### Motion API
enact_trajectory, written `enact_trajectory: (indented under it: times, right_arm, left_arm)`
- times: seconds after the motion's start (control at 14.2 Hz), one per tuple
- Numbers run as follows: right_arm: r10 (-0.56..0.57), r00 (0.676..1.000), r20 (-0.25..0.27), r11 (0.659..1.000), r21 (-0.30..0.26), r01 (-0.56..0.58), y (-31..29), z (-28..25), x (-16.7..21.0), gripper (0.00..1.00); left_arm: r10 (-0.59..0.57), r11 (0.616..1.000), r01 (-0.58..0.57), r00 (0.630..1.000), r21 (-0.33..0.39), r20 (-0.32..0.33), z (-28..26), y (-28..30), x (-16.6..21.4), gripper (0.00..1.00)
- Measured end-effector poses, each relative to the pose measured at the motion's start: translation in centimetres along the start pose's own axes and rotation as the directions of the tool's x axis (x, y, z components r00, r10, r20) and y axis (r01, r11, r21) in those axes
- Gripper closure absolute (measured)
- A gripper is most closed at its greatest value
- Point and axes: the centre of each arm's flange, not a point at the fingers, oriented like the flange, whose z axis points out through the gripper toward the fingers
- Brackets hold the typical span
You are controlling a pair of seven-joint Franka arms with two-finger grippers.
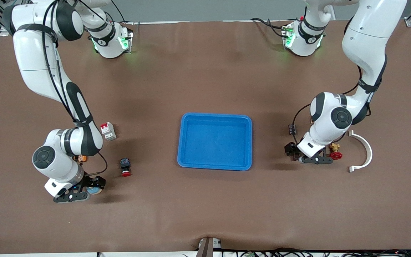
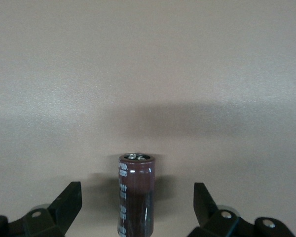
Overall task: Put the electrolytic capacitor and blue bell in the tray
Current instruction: 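Close the left gripper on the capacitor while the right gripper grips the bell, then lift and carry the capacitor and bell over the blue tray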
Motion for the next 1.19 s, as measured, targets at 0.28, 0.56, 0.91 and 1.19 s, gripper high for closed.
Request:
enact_trajectory:
  times: [0.28,0.56,0.91,1.19]
  right_arm:
    - [0.000,1.000,0.000,1.000,0.000,0.000,-0.01,0.03,-0.01,0.00]
    - [0.000,1.000,0.000,1.000,0.000,0.000,-0.01,0.04,-0.01,0.13]
    - [-0.002,1.000,-0.002,1.000,0.000,0.002,-0.03,0.00,0.03,0.33]
    - [-0.029,1.000,-0.004,1.000,0.001,0.029,-0.13,-0.09,0.14,0.36]
  left_arm:
    - [-0.001,1.000,0.001,1.000,0.001,0.004,0.32,-0.14,0.01,0.04]
    - [0.004,1.000,-0.004,1.000,0.009,0.005,0.39,-0.43,0.00,0.34]
    - [0.009,1.000,-0.009,1.000,0.011,0.005,0.38,-0.45,0.01,0.69]
    - [-0.025,1.000,0.025,1.000,0.011,0.000,0.23,-0.39,0.18,0.69]
